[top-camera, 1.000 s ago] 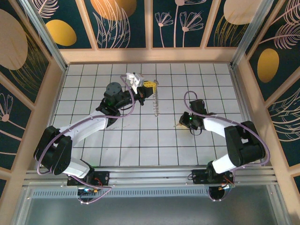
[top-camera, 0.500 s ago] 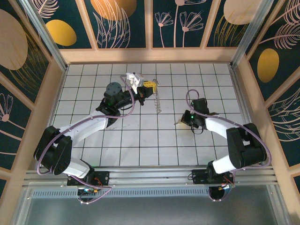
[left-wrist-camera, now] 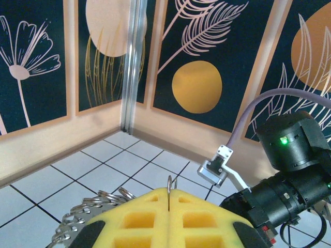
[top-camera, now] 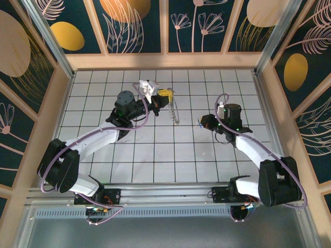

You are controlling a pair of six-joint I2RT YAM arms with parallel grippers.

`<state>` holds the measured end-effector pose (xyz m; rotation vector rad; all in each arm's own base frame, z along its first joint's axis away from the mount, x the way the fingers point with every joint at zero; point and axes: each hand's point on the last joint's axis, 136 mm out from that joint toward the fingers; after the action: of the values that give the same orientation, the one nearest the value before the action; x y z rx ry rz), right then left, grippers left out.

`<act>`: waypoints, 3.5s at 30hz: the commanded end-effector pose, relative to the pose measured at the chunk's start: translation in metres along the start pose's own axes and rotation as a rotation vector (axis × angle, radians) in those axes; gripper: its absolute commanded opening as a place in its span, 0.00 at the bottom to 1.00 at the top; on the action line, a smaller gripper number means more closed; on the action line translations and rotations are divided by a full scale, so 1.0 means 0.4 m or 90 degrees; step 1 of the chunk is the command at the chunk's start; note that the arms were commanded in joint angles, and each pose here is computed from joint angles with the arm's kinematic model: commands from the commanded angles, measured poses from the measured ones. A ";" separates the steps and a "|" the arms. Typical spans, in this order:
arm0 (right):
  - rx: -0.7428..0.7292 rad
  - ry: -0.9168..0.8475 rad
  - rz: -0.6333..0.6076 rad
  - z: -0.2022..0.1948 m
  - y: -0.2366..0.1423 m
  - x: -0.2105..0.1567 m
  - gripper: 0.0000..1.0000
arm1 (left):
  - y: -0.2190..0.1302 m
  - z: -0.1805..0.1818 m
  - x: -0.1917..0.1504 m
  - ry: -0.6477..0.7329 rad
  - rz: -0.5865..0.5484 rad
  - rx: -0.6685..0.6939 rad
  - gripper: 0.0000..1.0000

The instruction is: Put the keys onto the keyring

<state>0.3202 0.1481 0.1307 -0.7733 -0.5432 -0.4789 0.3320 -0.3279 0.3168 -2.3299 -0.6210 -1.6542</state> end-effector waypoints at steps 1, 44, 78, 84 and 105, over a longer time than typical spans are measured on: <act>0.119 -0.049 -0.028 0.081 -0.032 0.019 0.00 | 0.006 -0.037 0.061 0.019 -0.040 -0.033 0.00; 0.132 0.003 0.053 0.048 -0.062 -0.111 0.00 | 0.021 -0.033 0.042 0.009 -0.032 -0.049 0.00; 0.014 0.169 0.159 -0.115 0.053 -0.218 0.00 | 0.018 -0.037 0.046 0.006 -0.036 -0.052 0.00; 0.013 0.168 0.152 -0.115 0.055 -0.208 0.14 | 0.017 -0.038 0.045 0.007 -0.036 -0.052 0.00; -0.031 0.162 0.156 -0.138 0.035 -0.233 0.29 | 0.015 -0.037 0.045 0.007 -0.038 -0.051 0.00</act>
<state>0.2765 0.1382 0.0371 -0.7760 -0.2062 -0.3572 0.3335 -0.3346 0.3037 -2.3796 -0.5756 -1.6104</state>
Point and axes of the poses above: each hand's point on the last joint's axis, 136 mm out from that joint toward the fingers, its own y axis out along the fingers, its own z axis along the line the jaws close on, x = y × z, and after that the axes turned 10 degrees about -y, right-handed
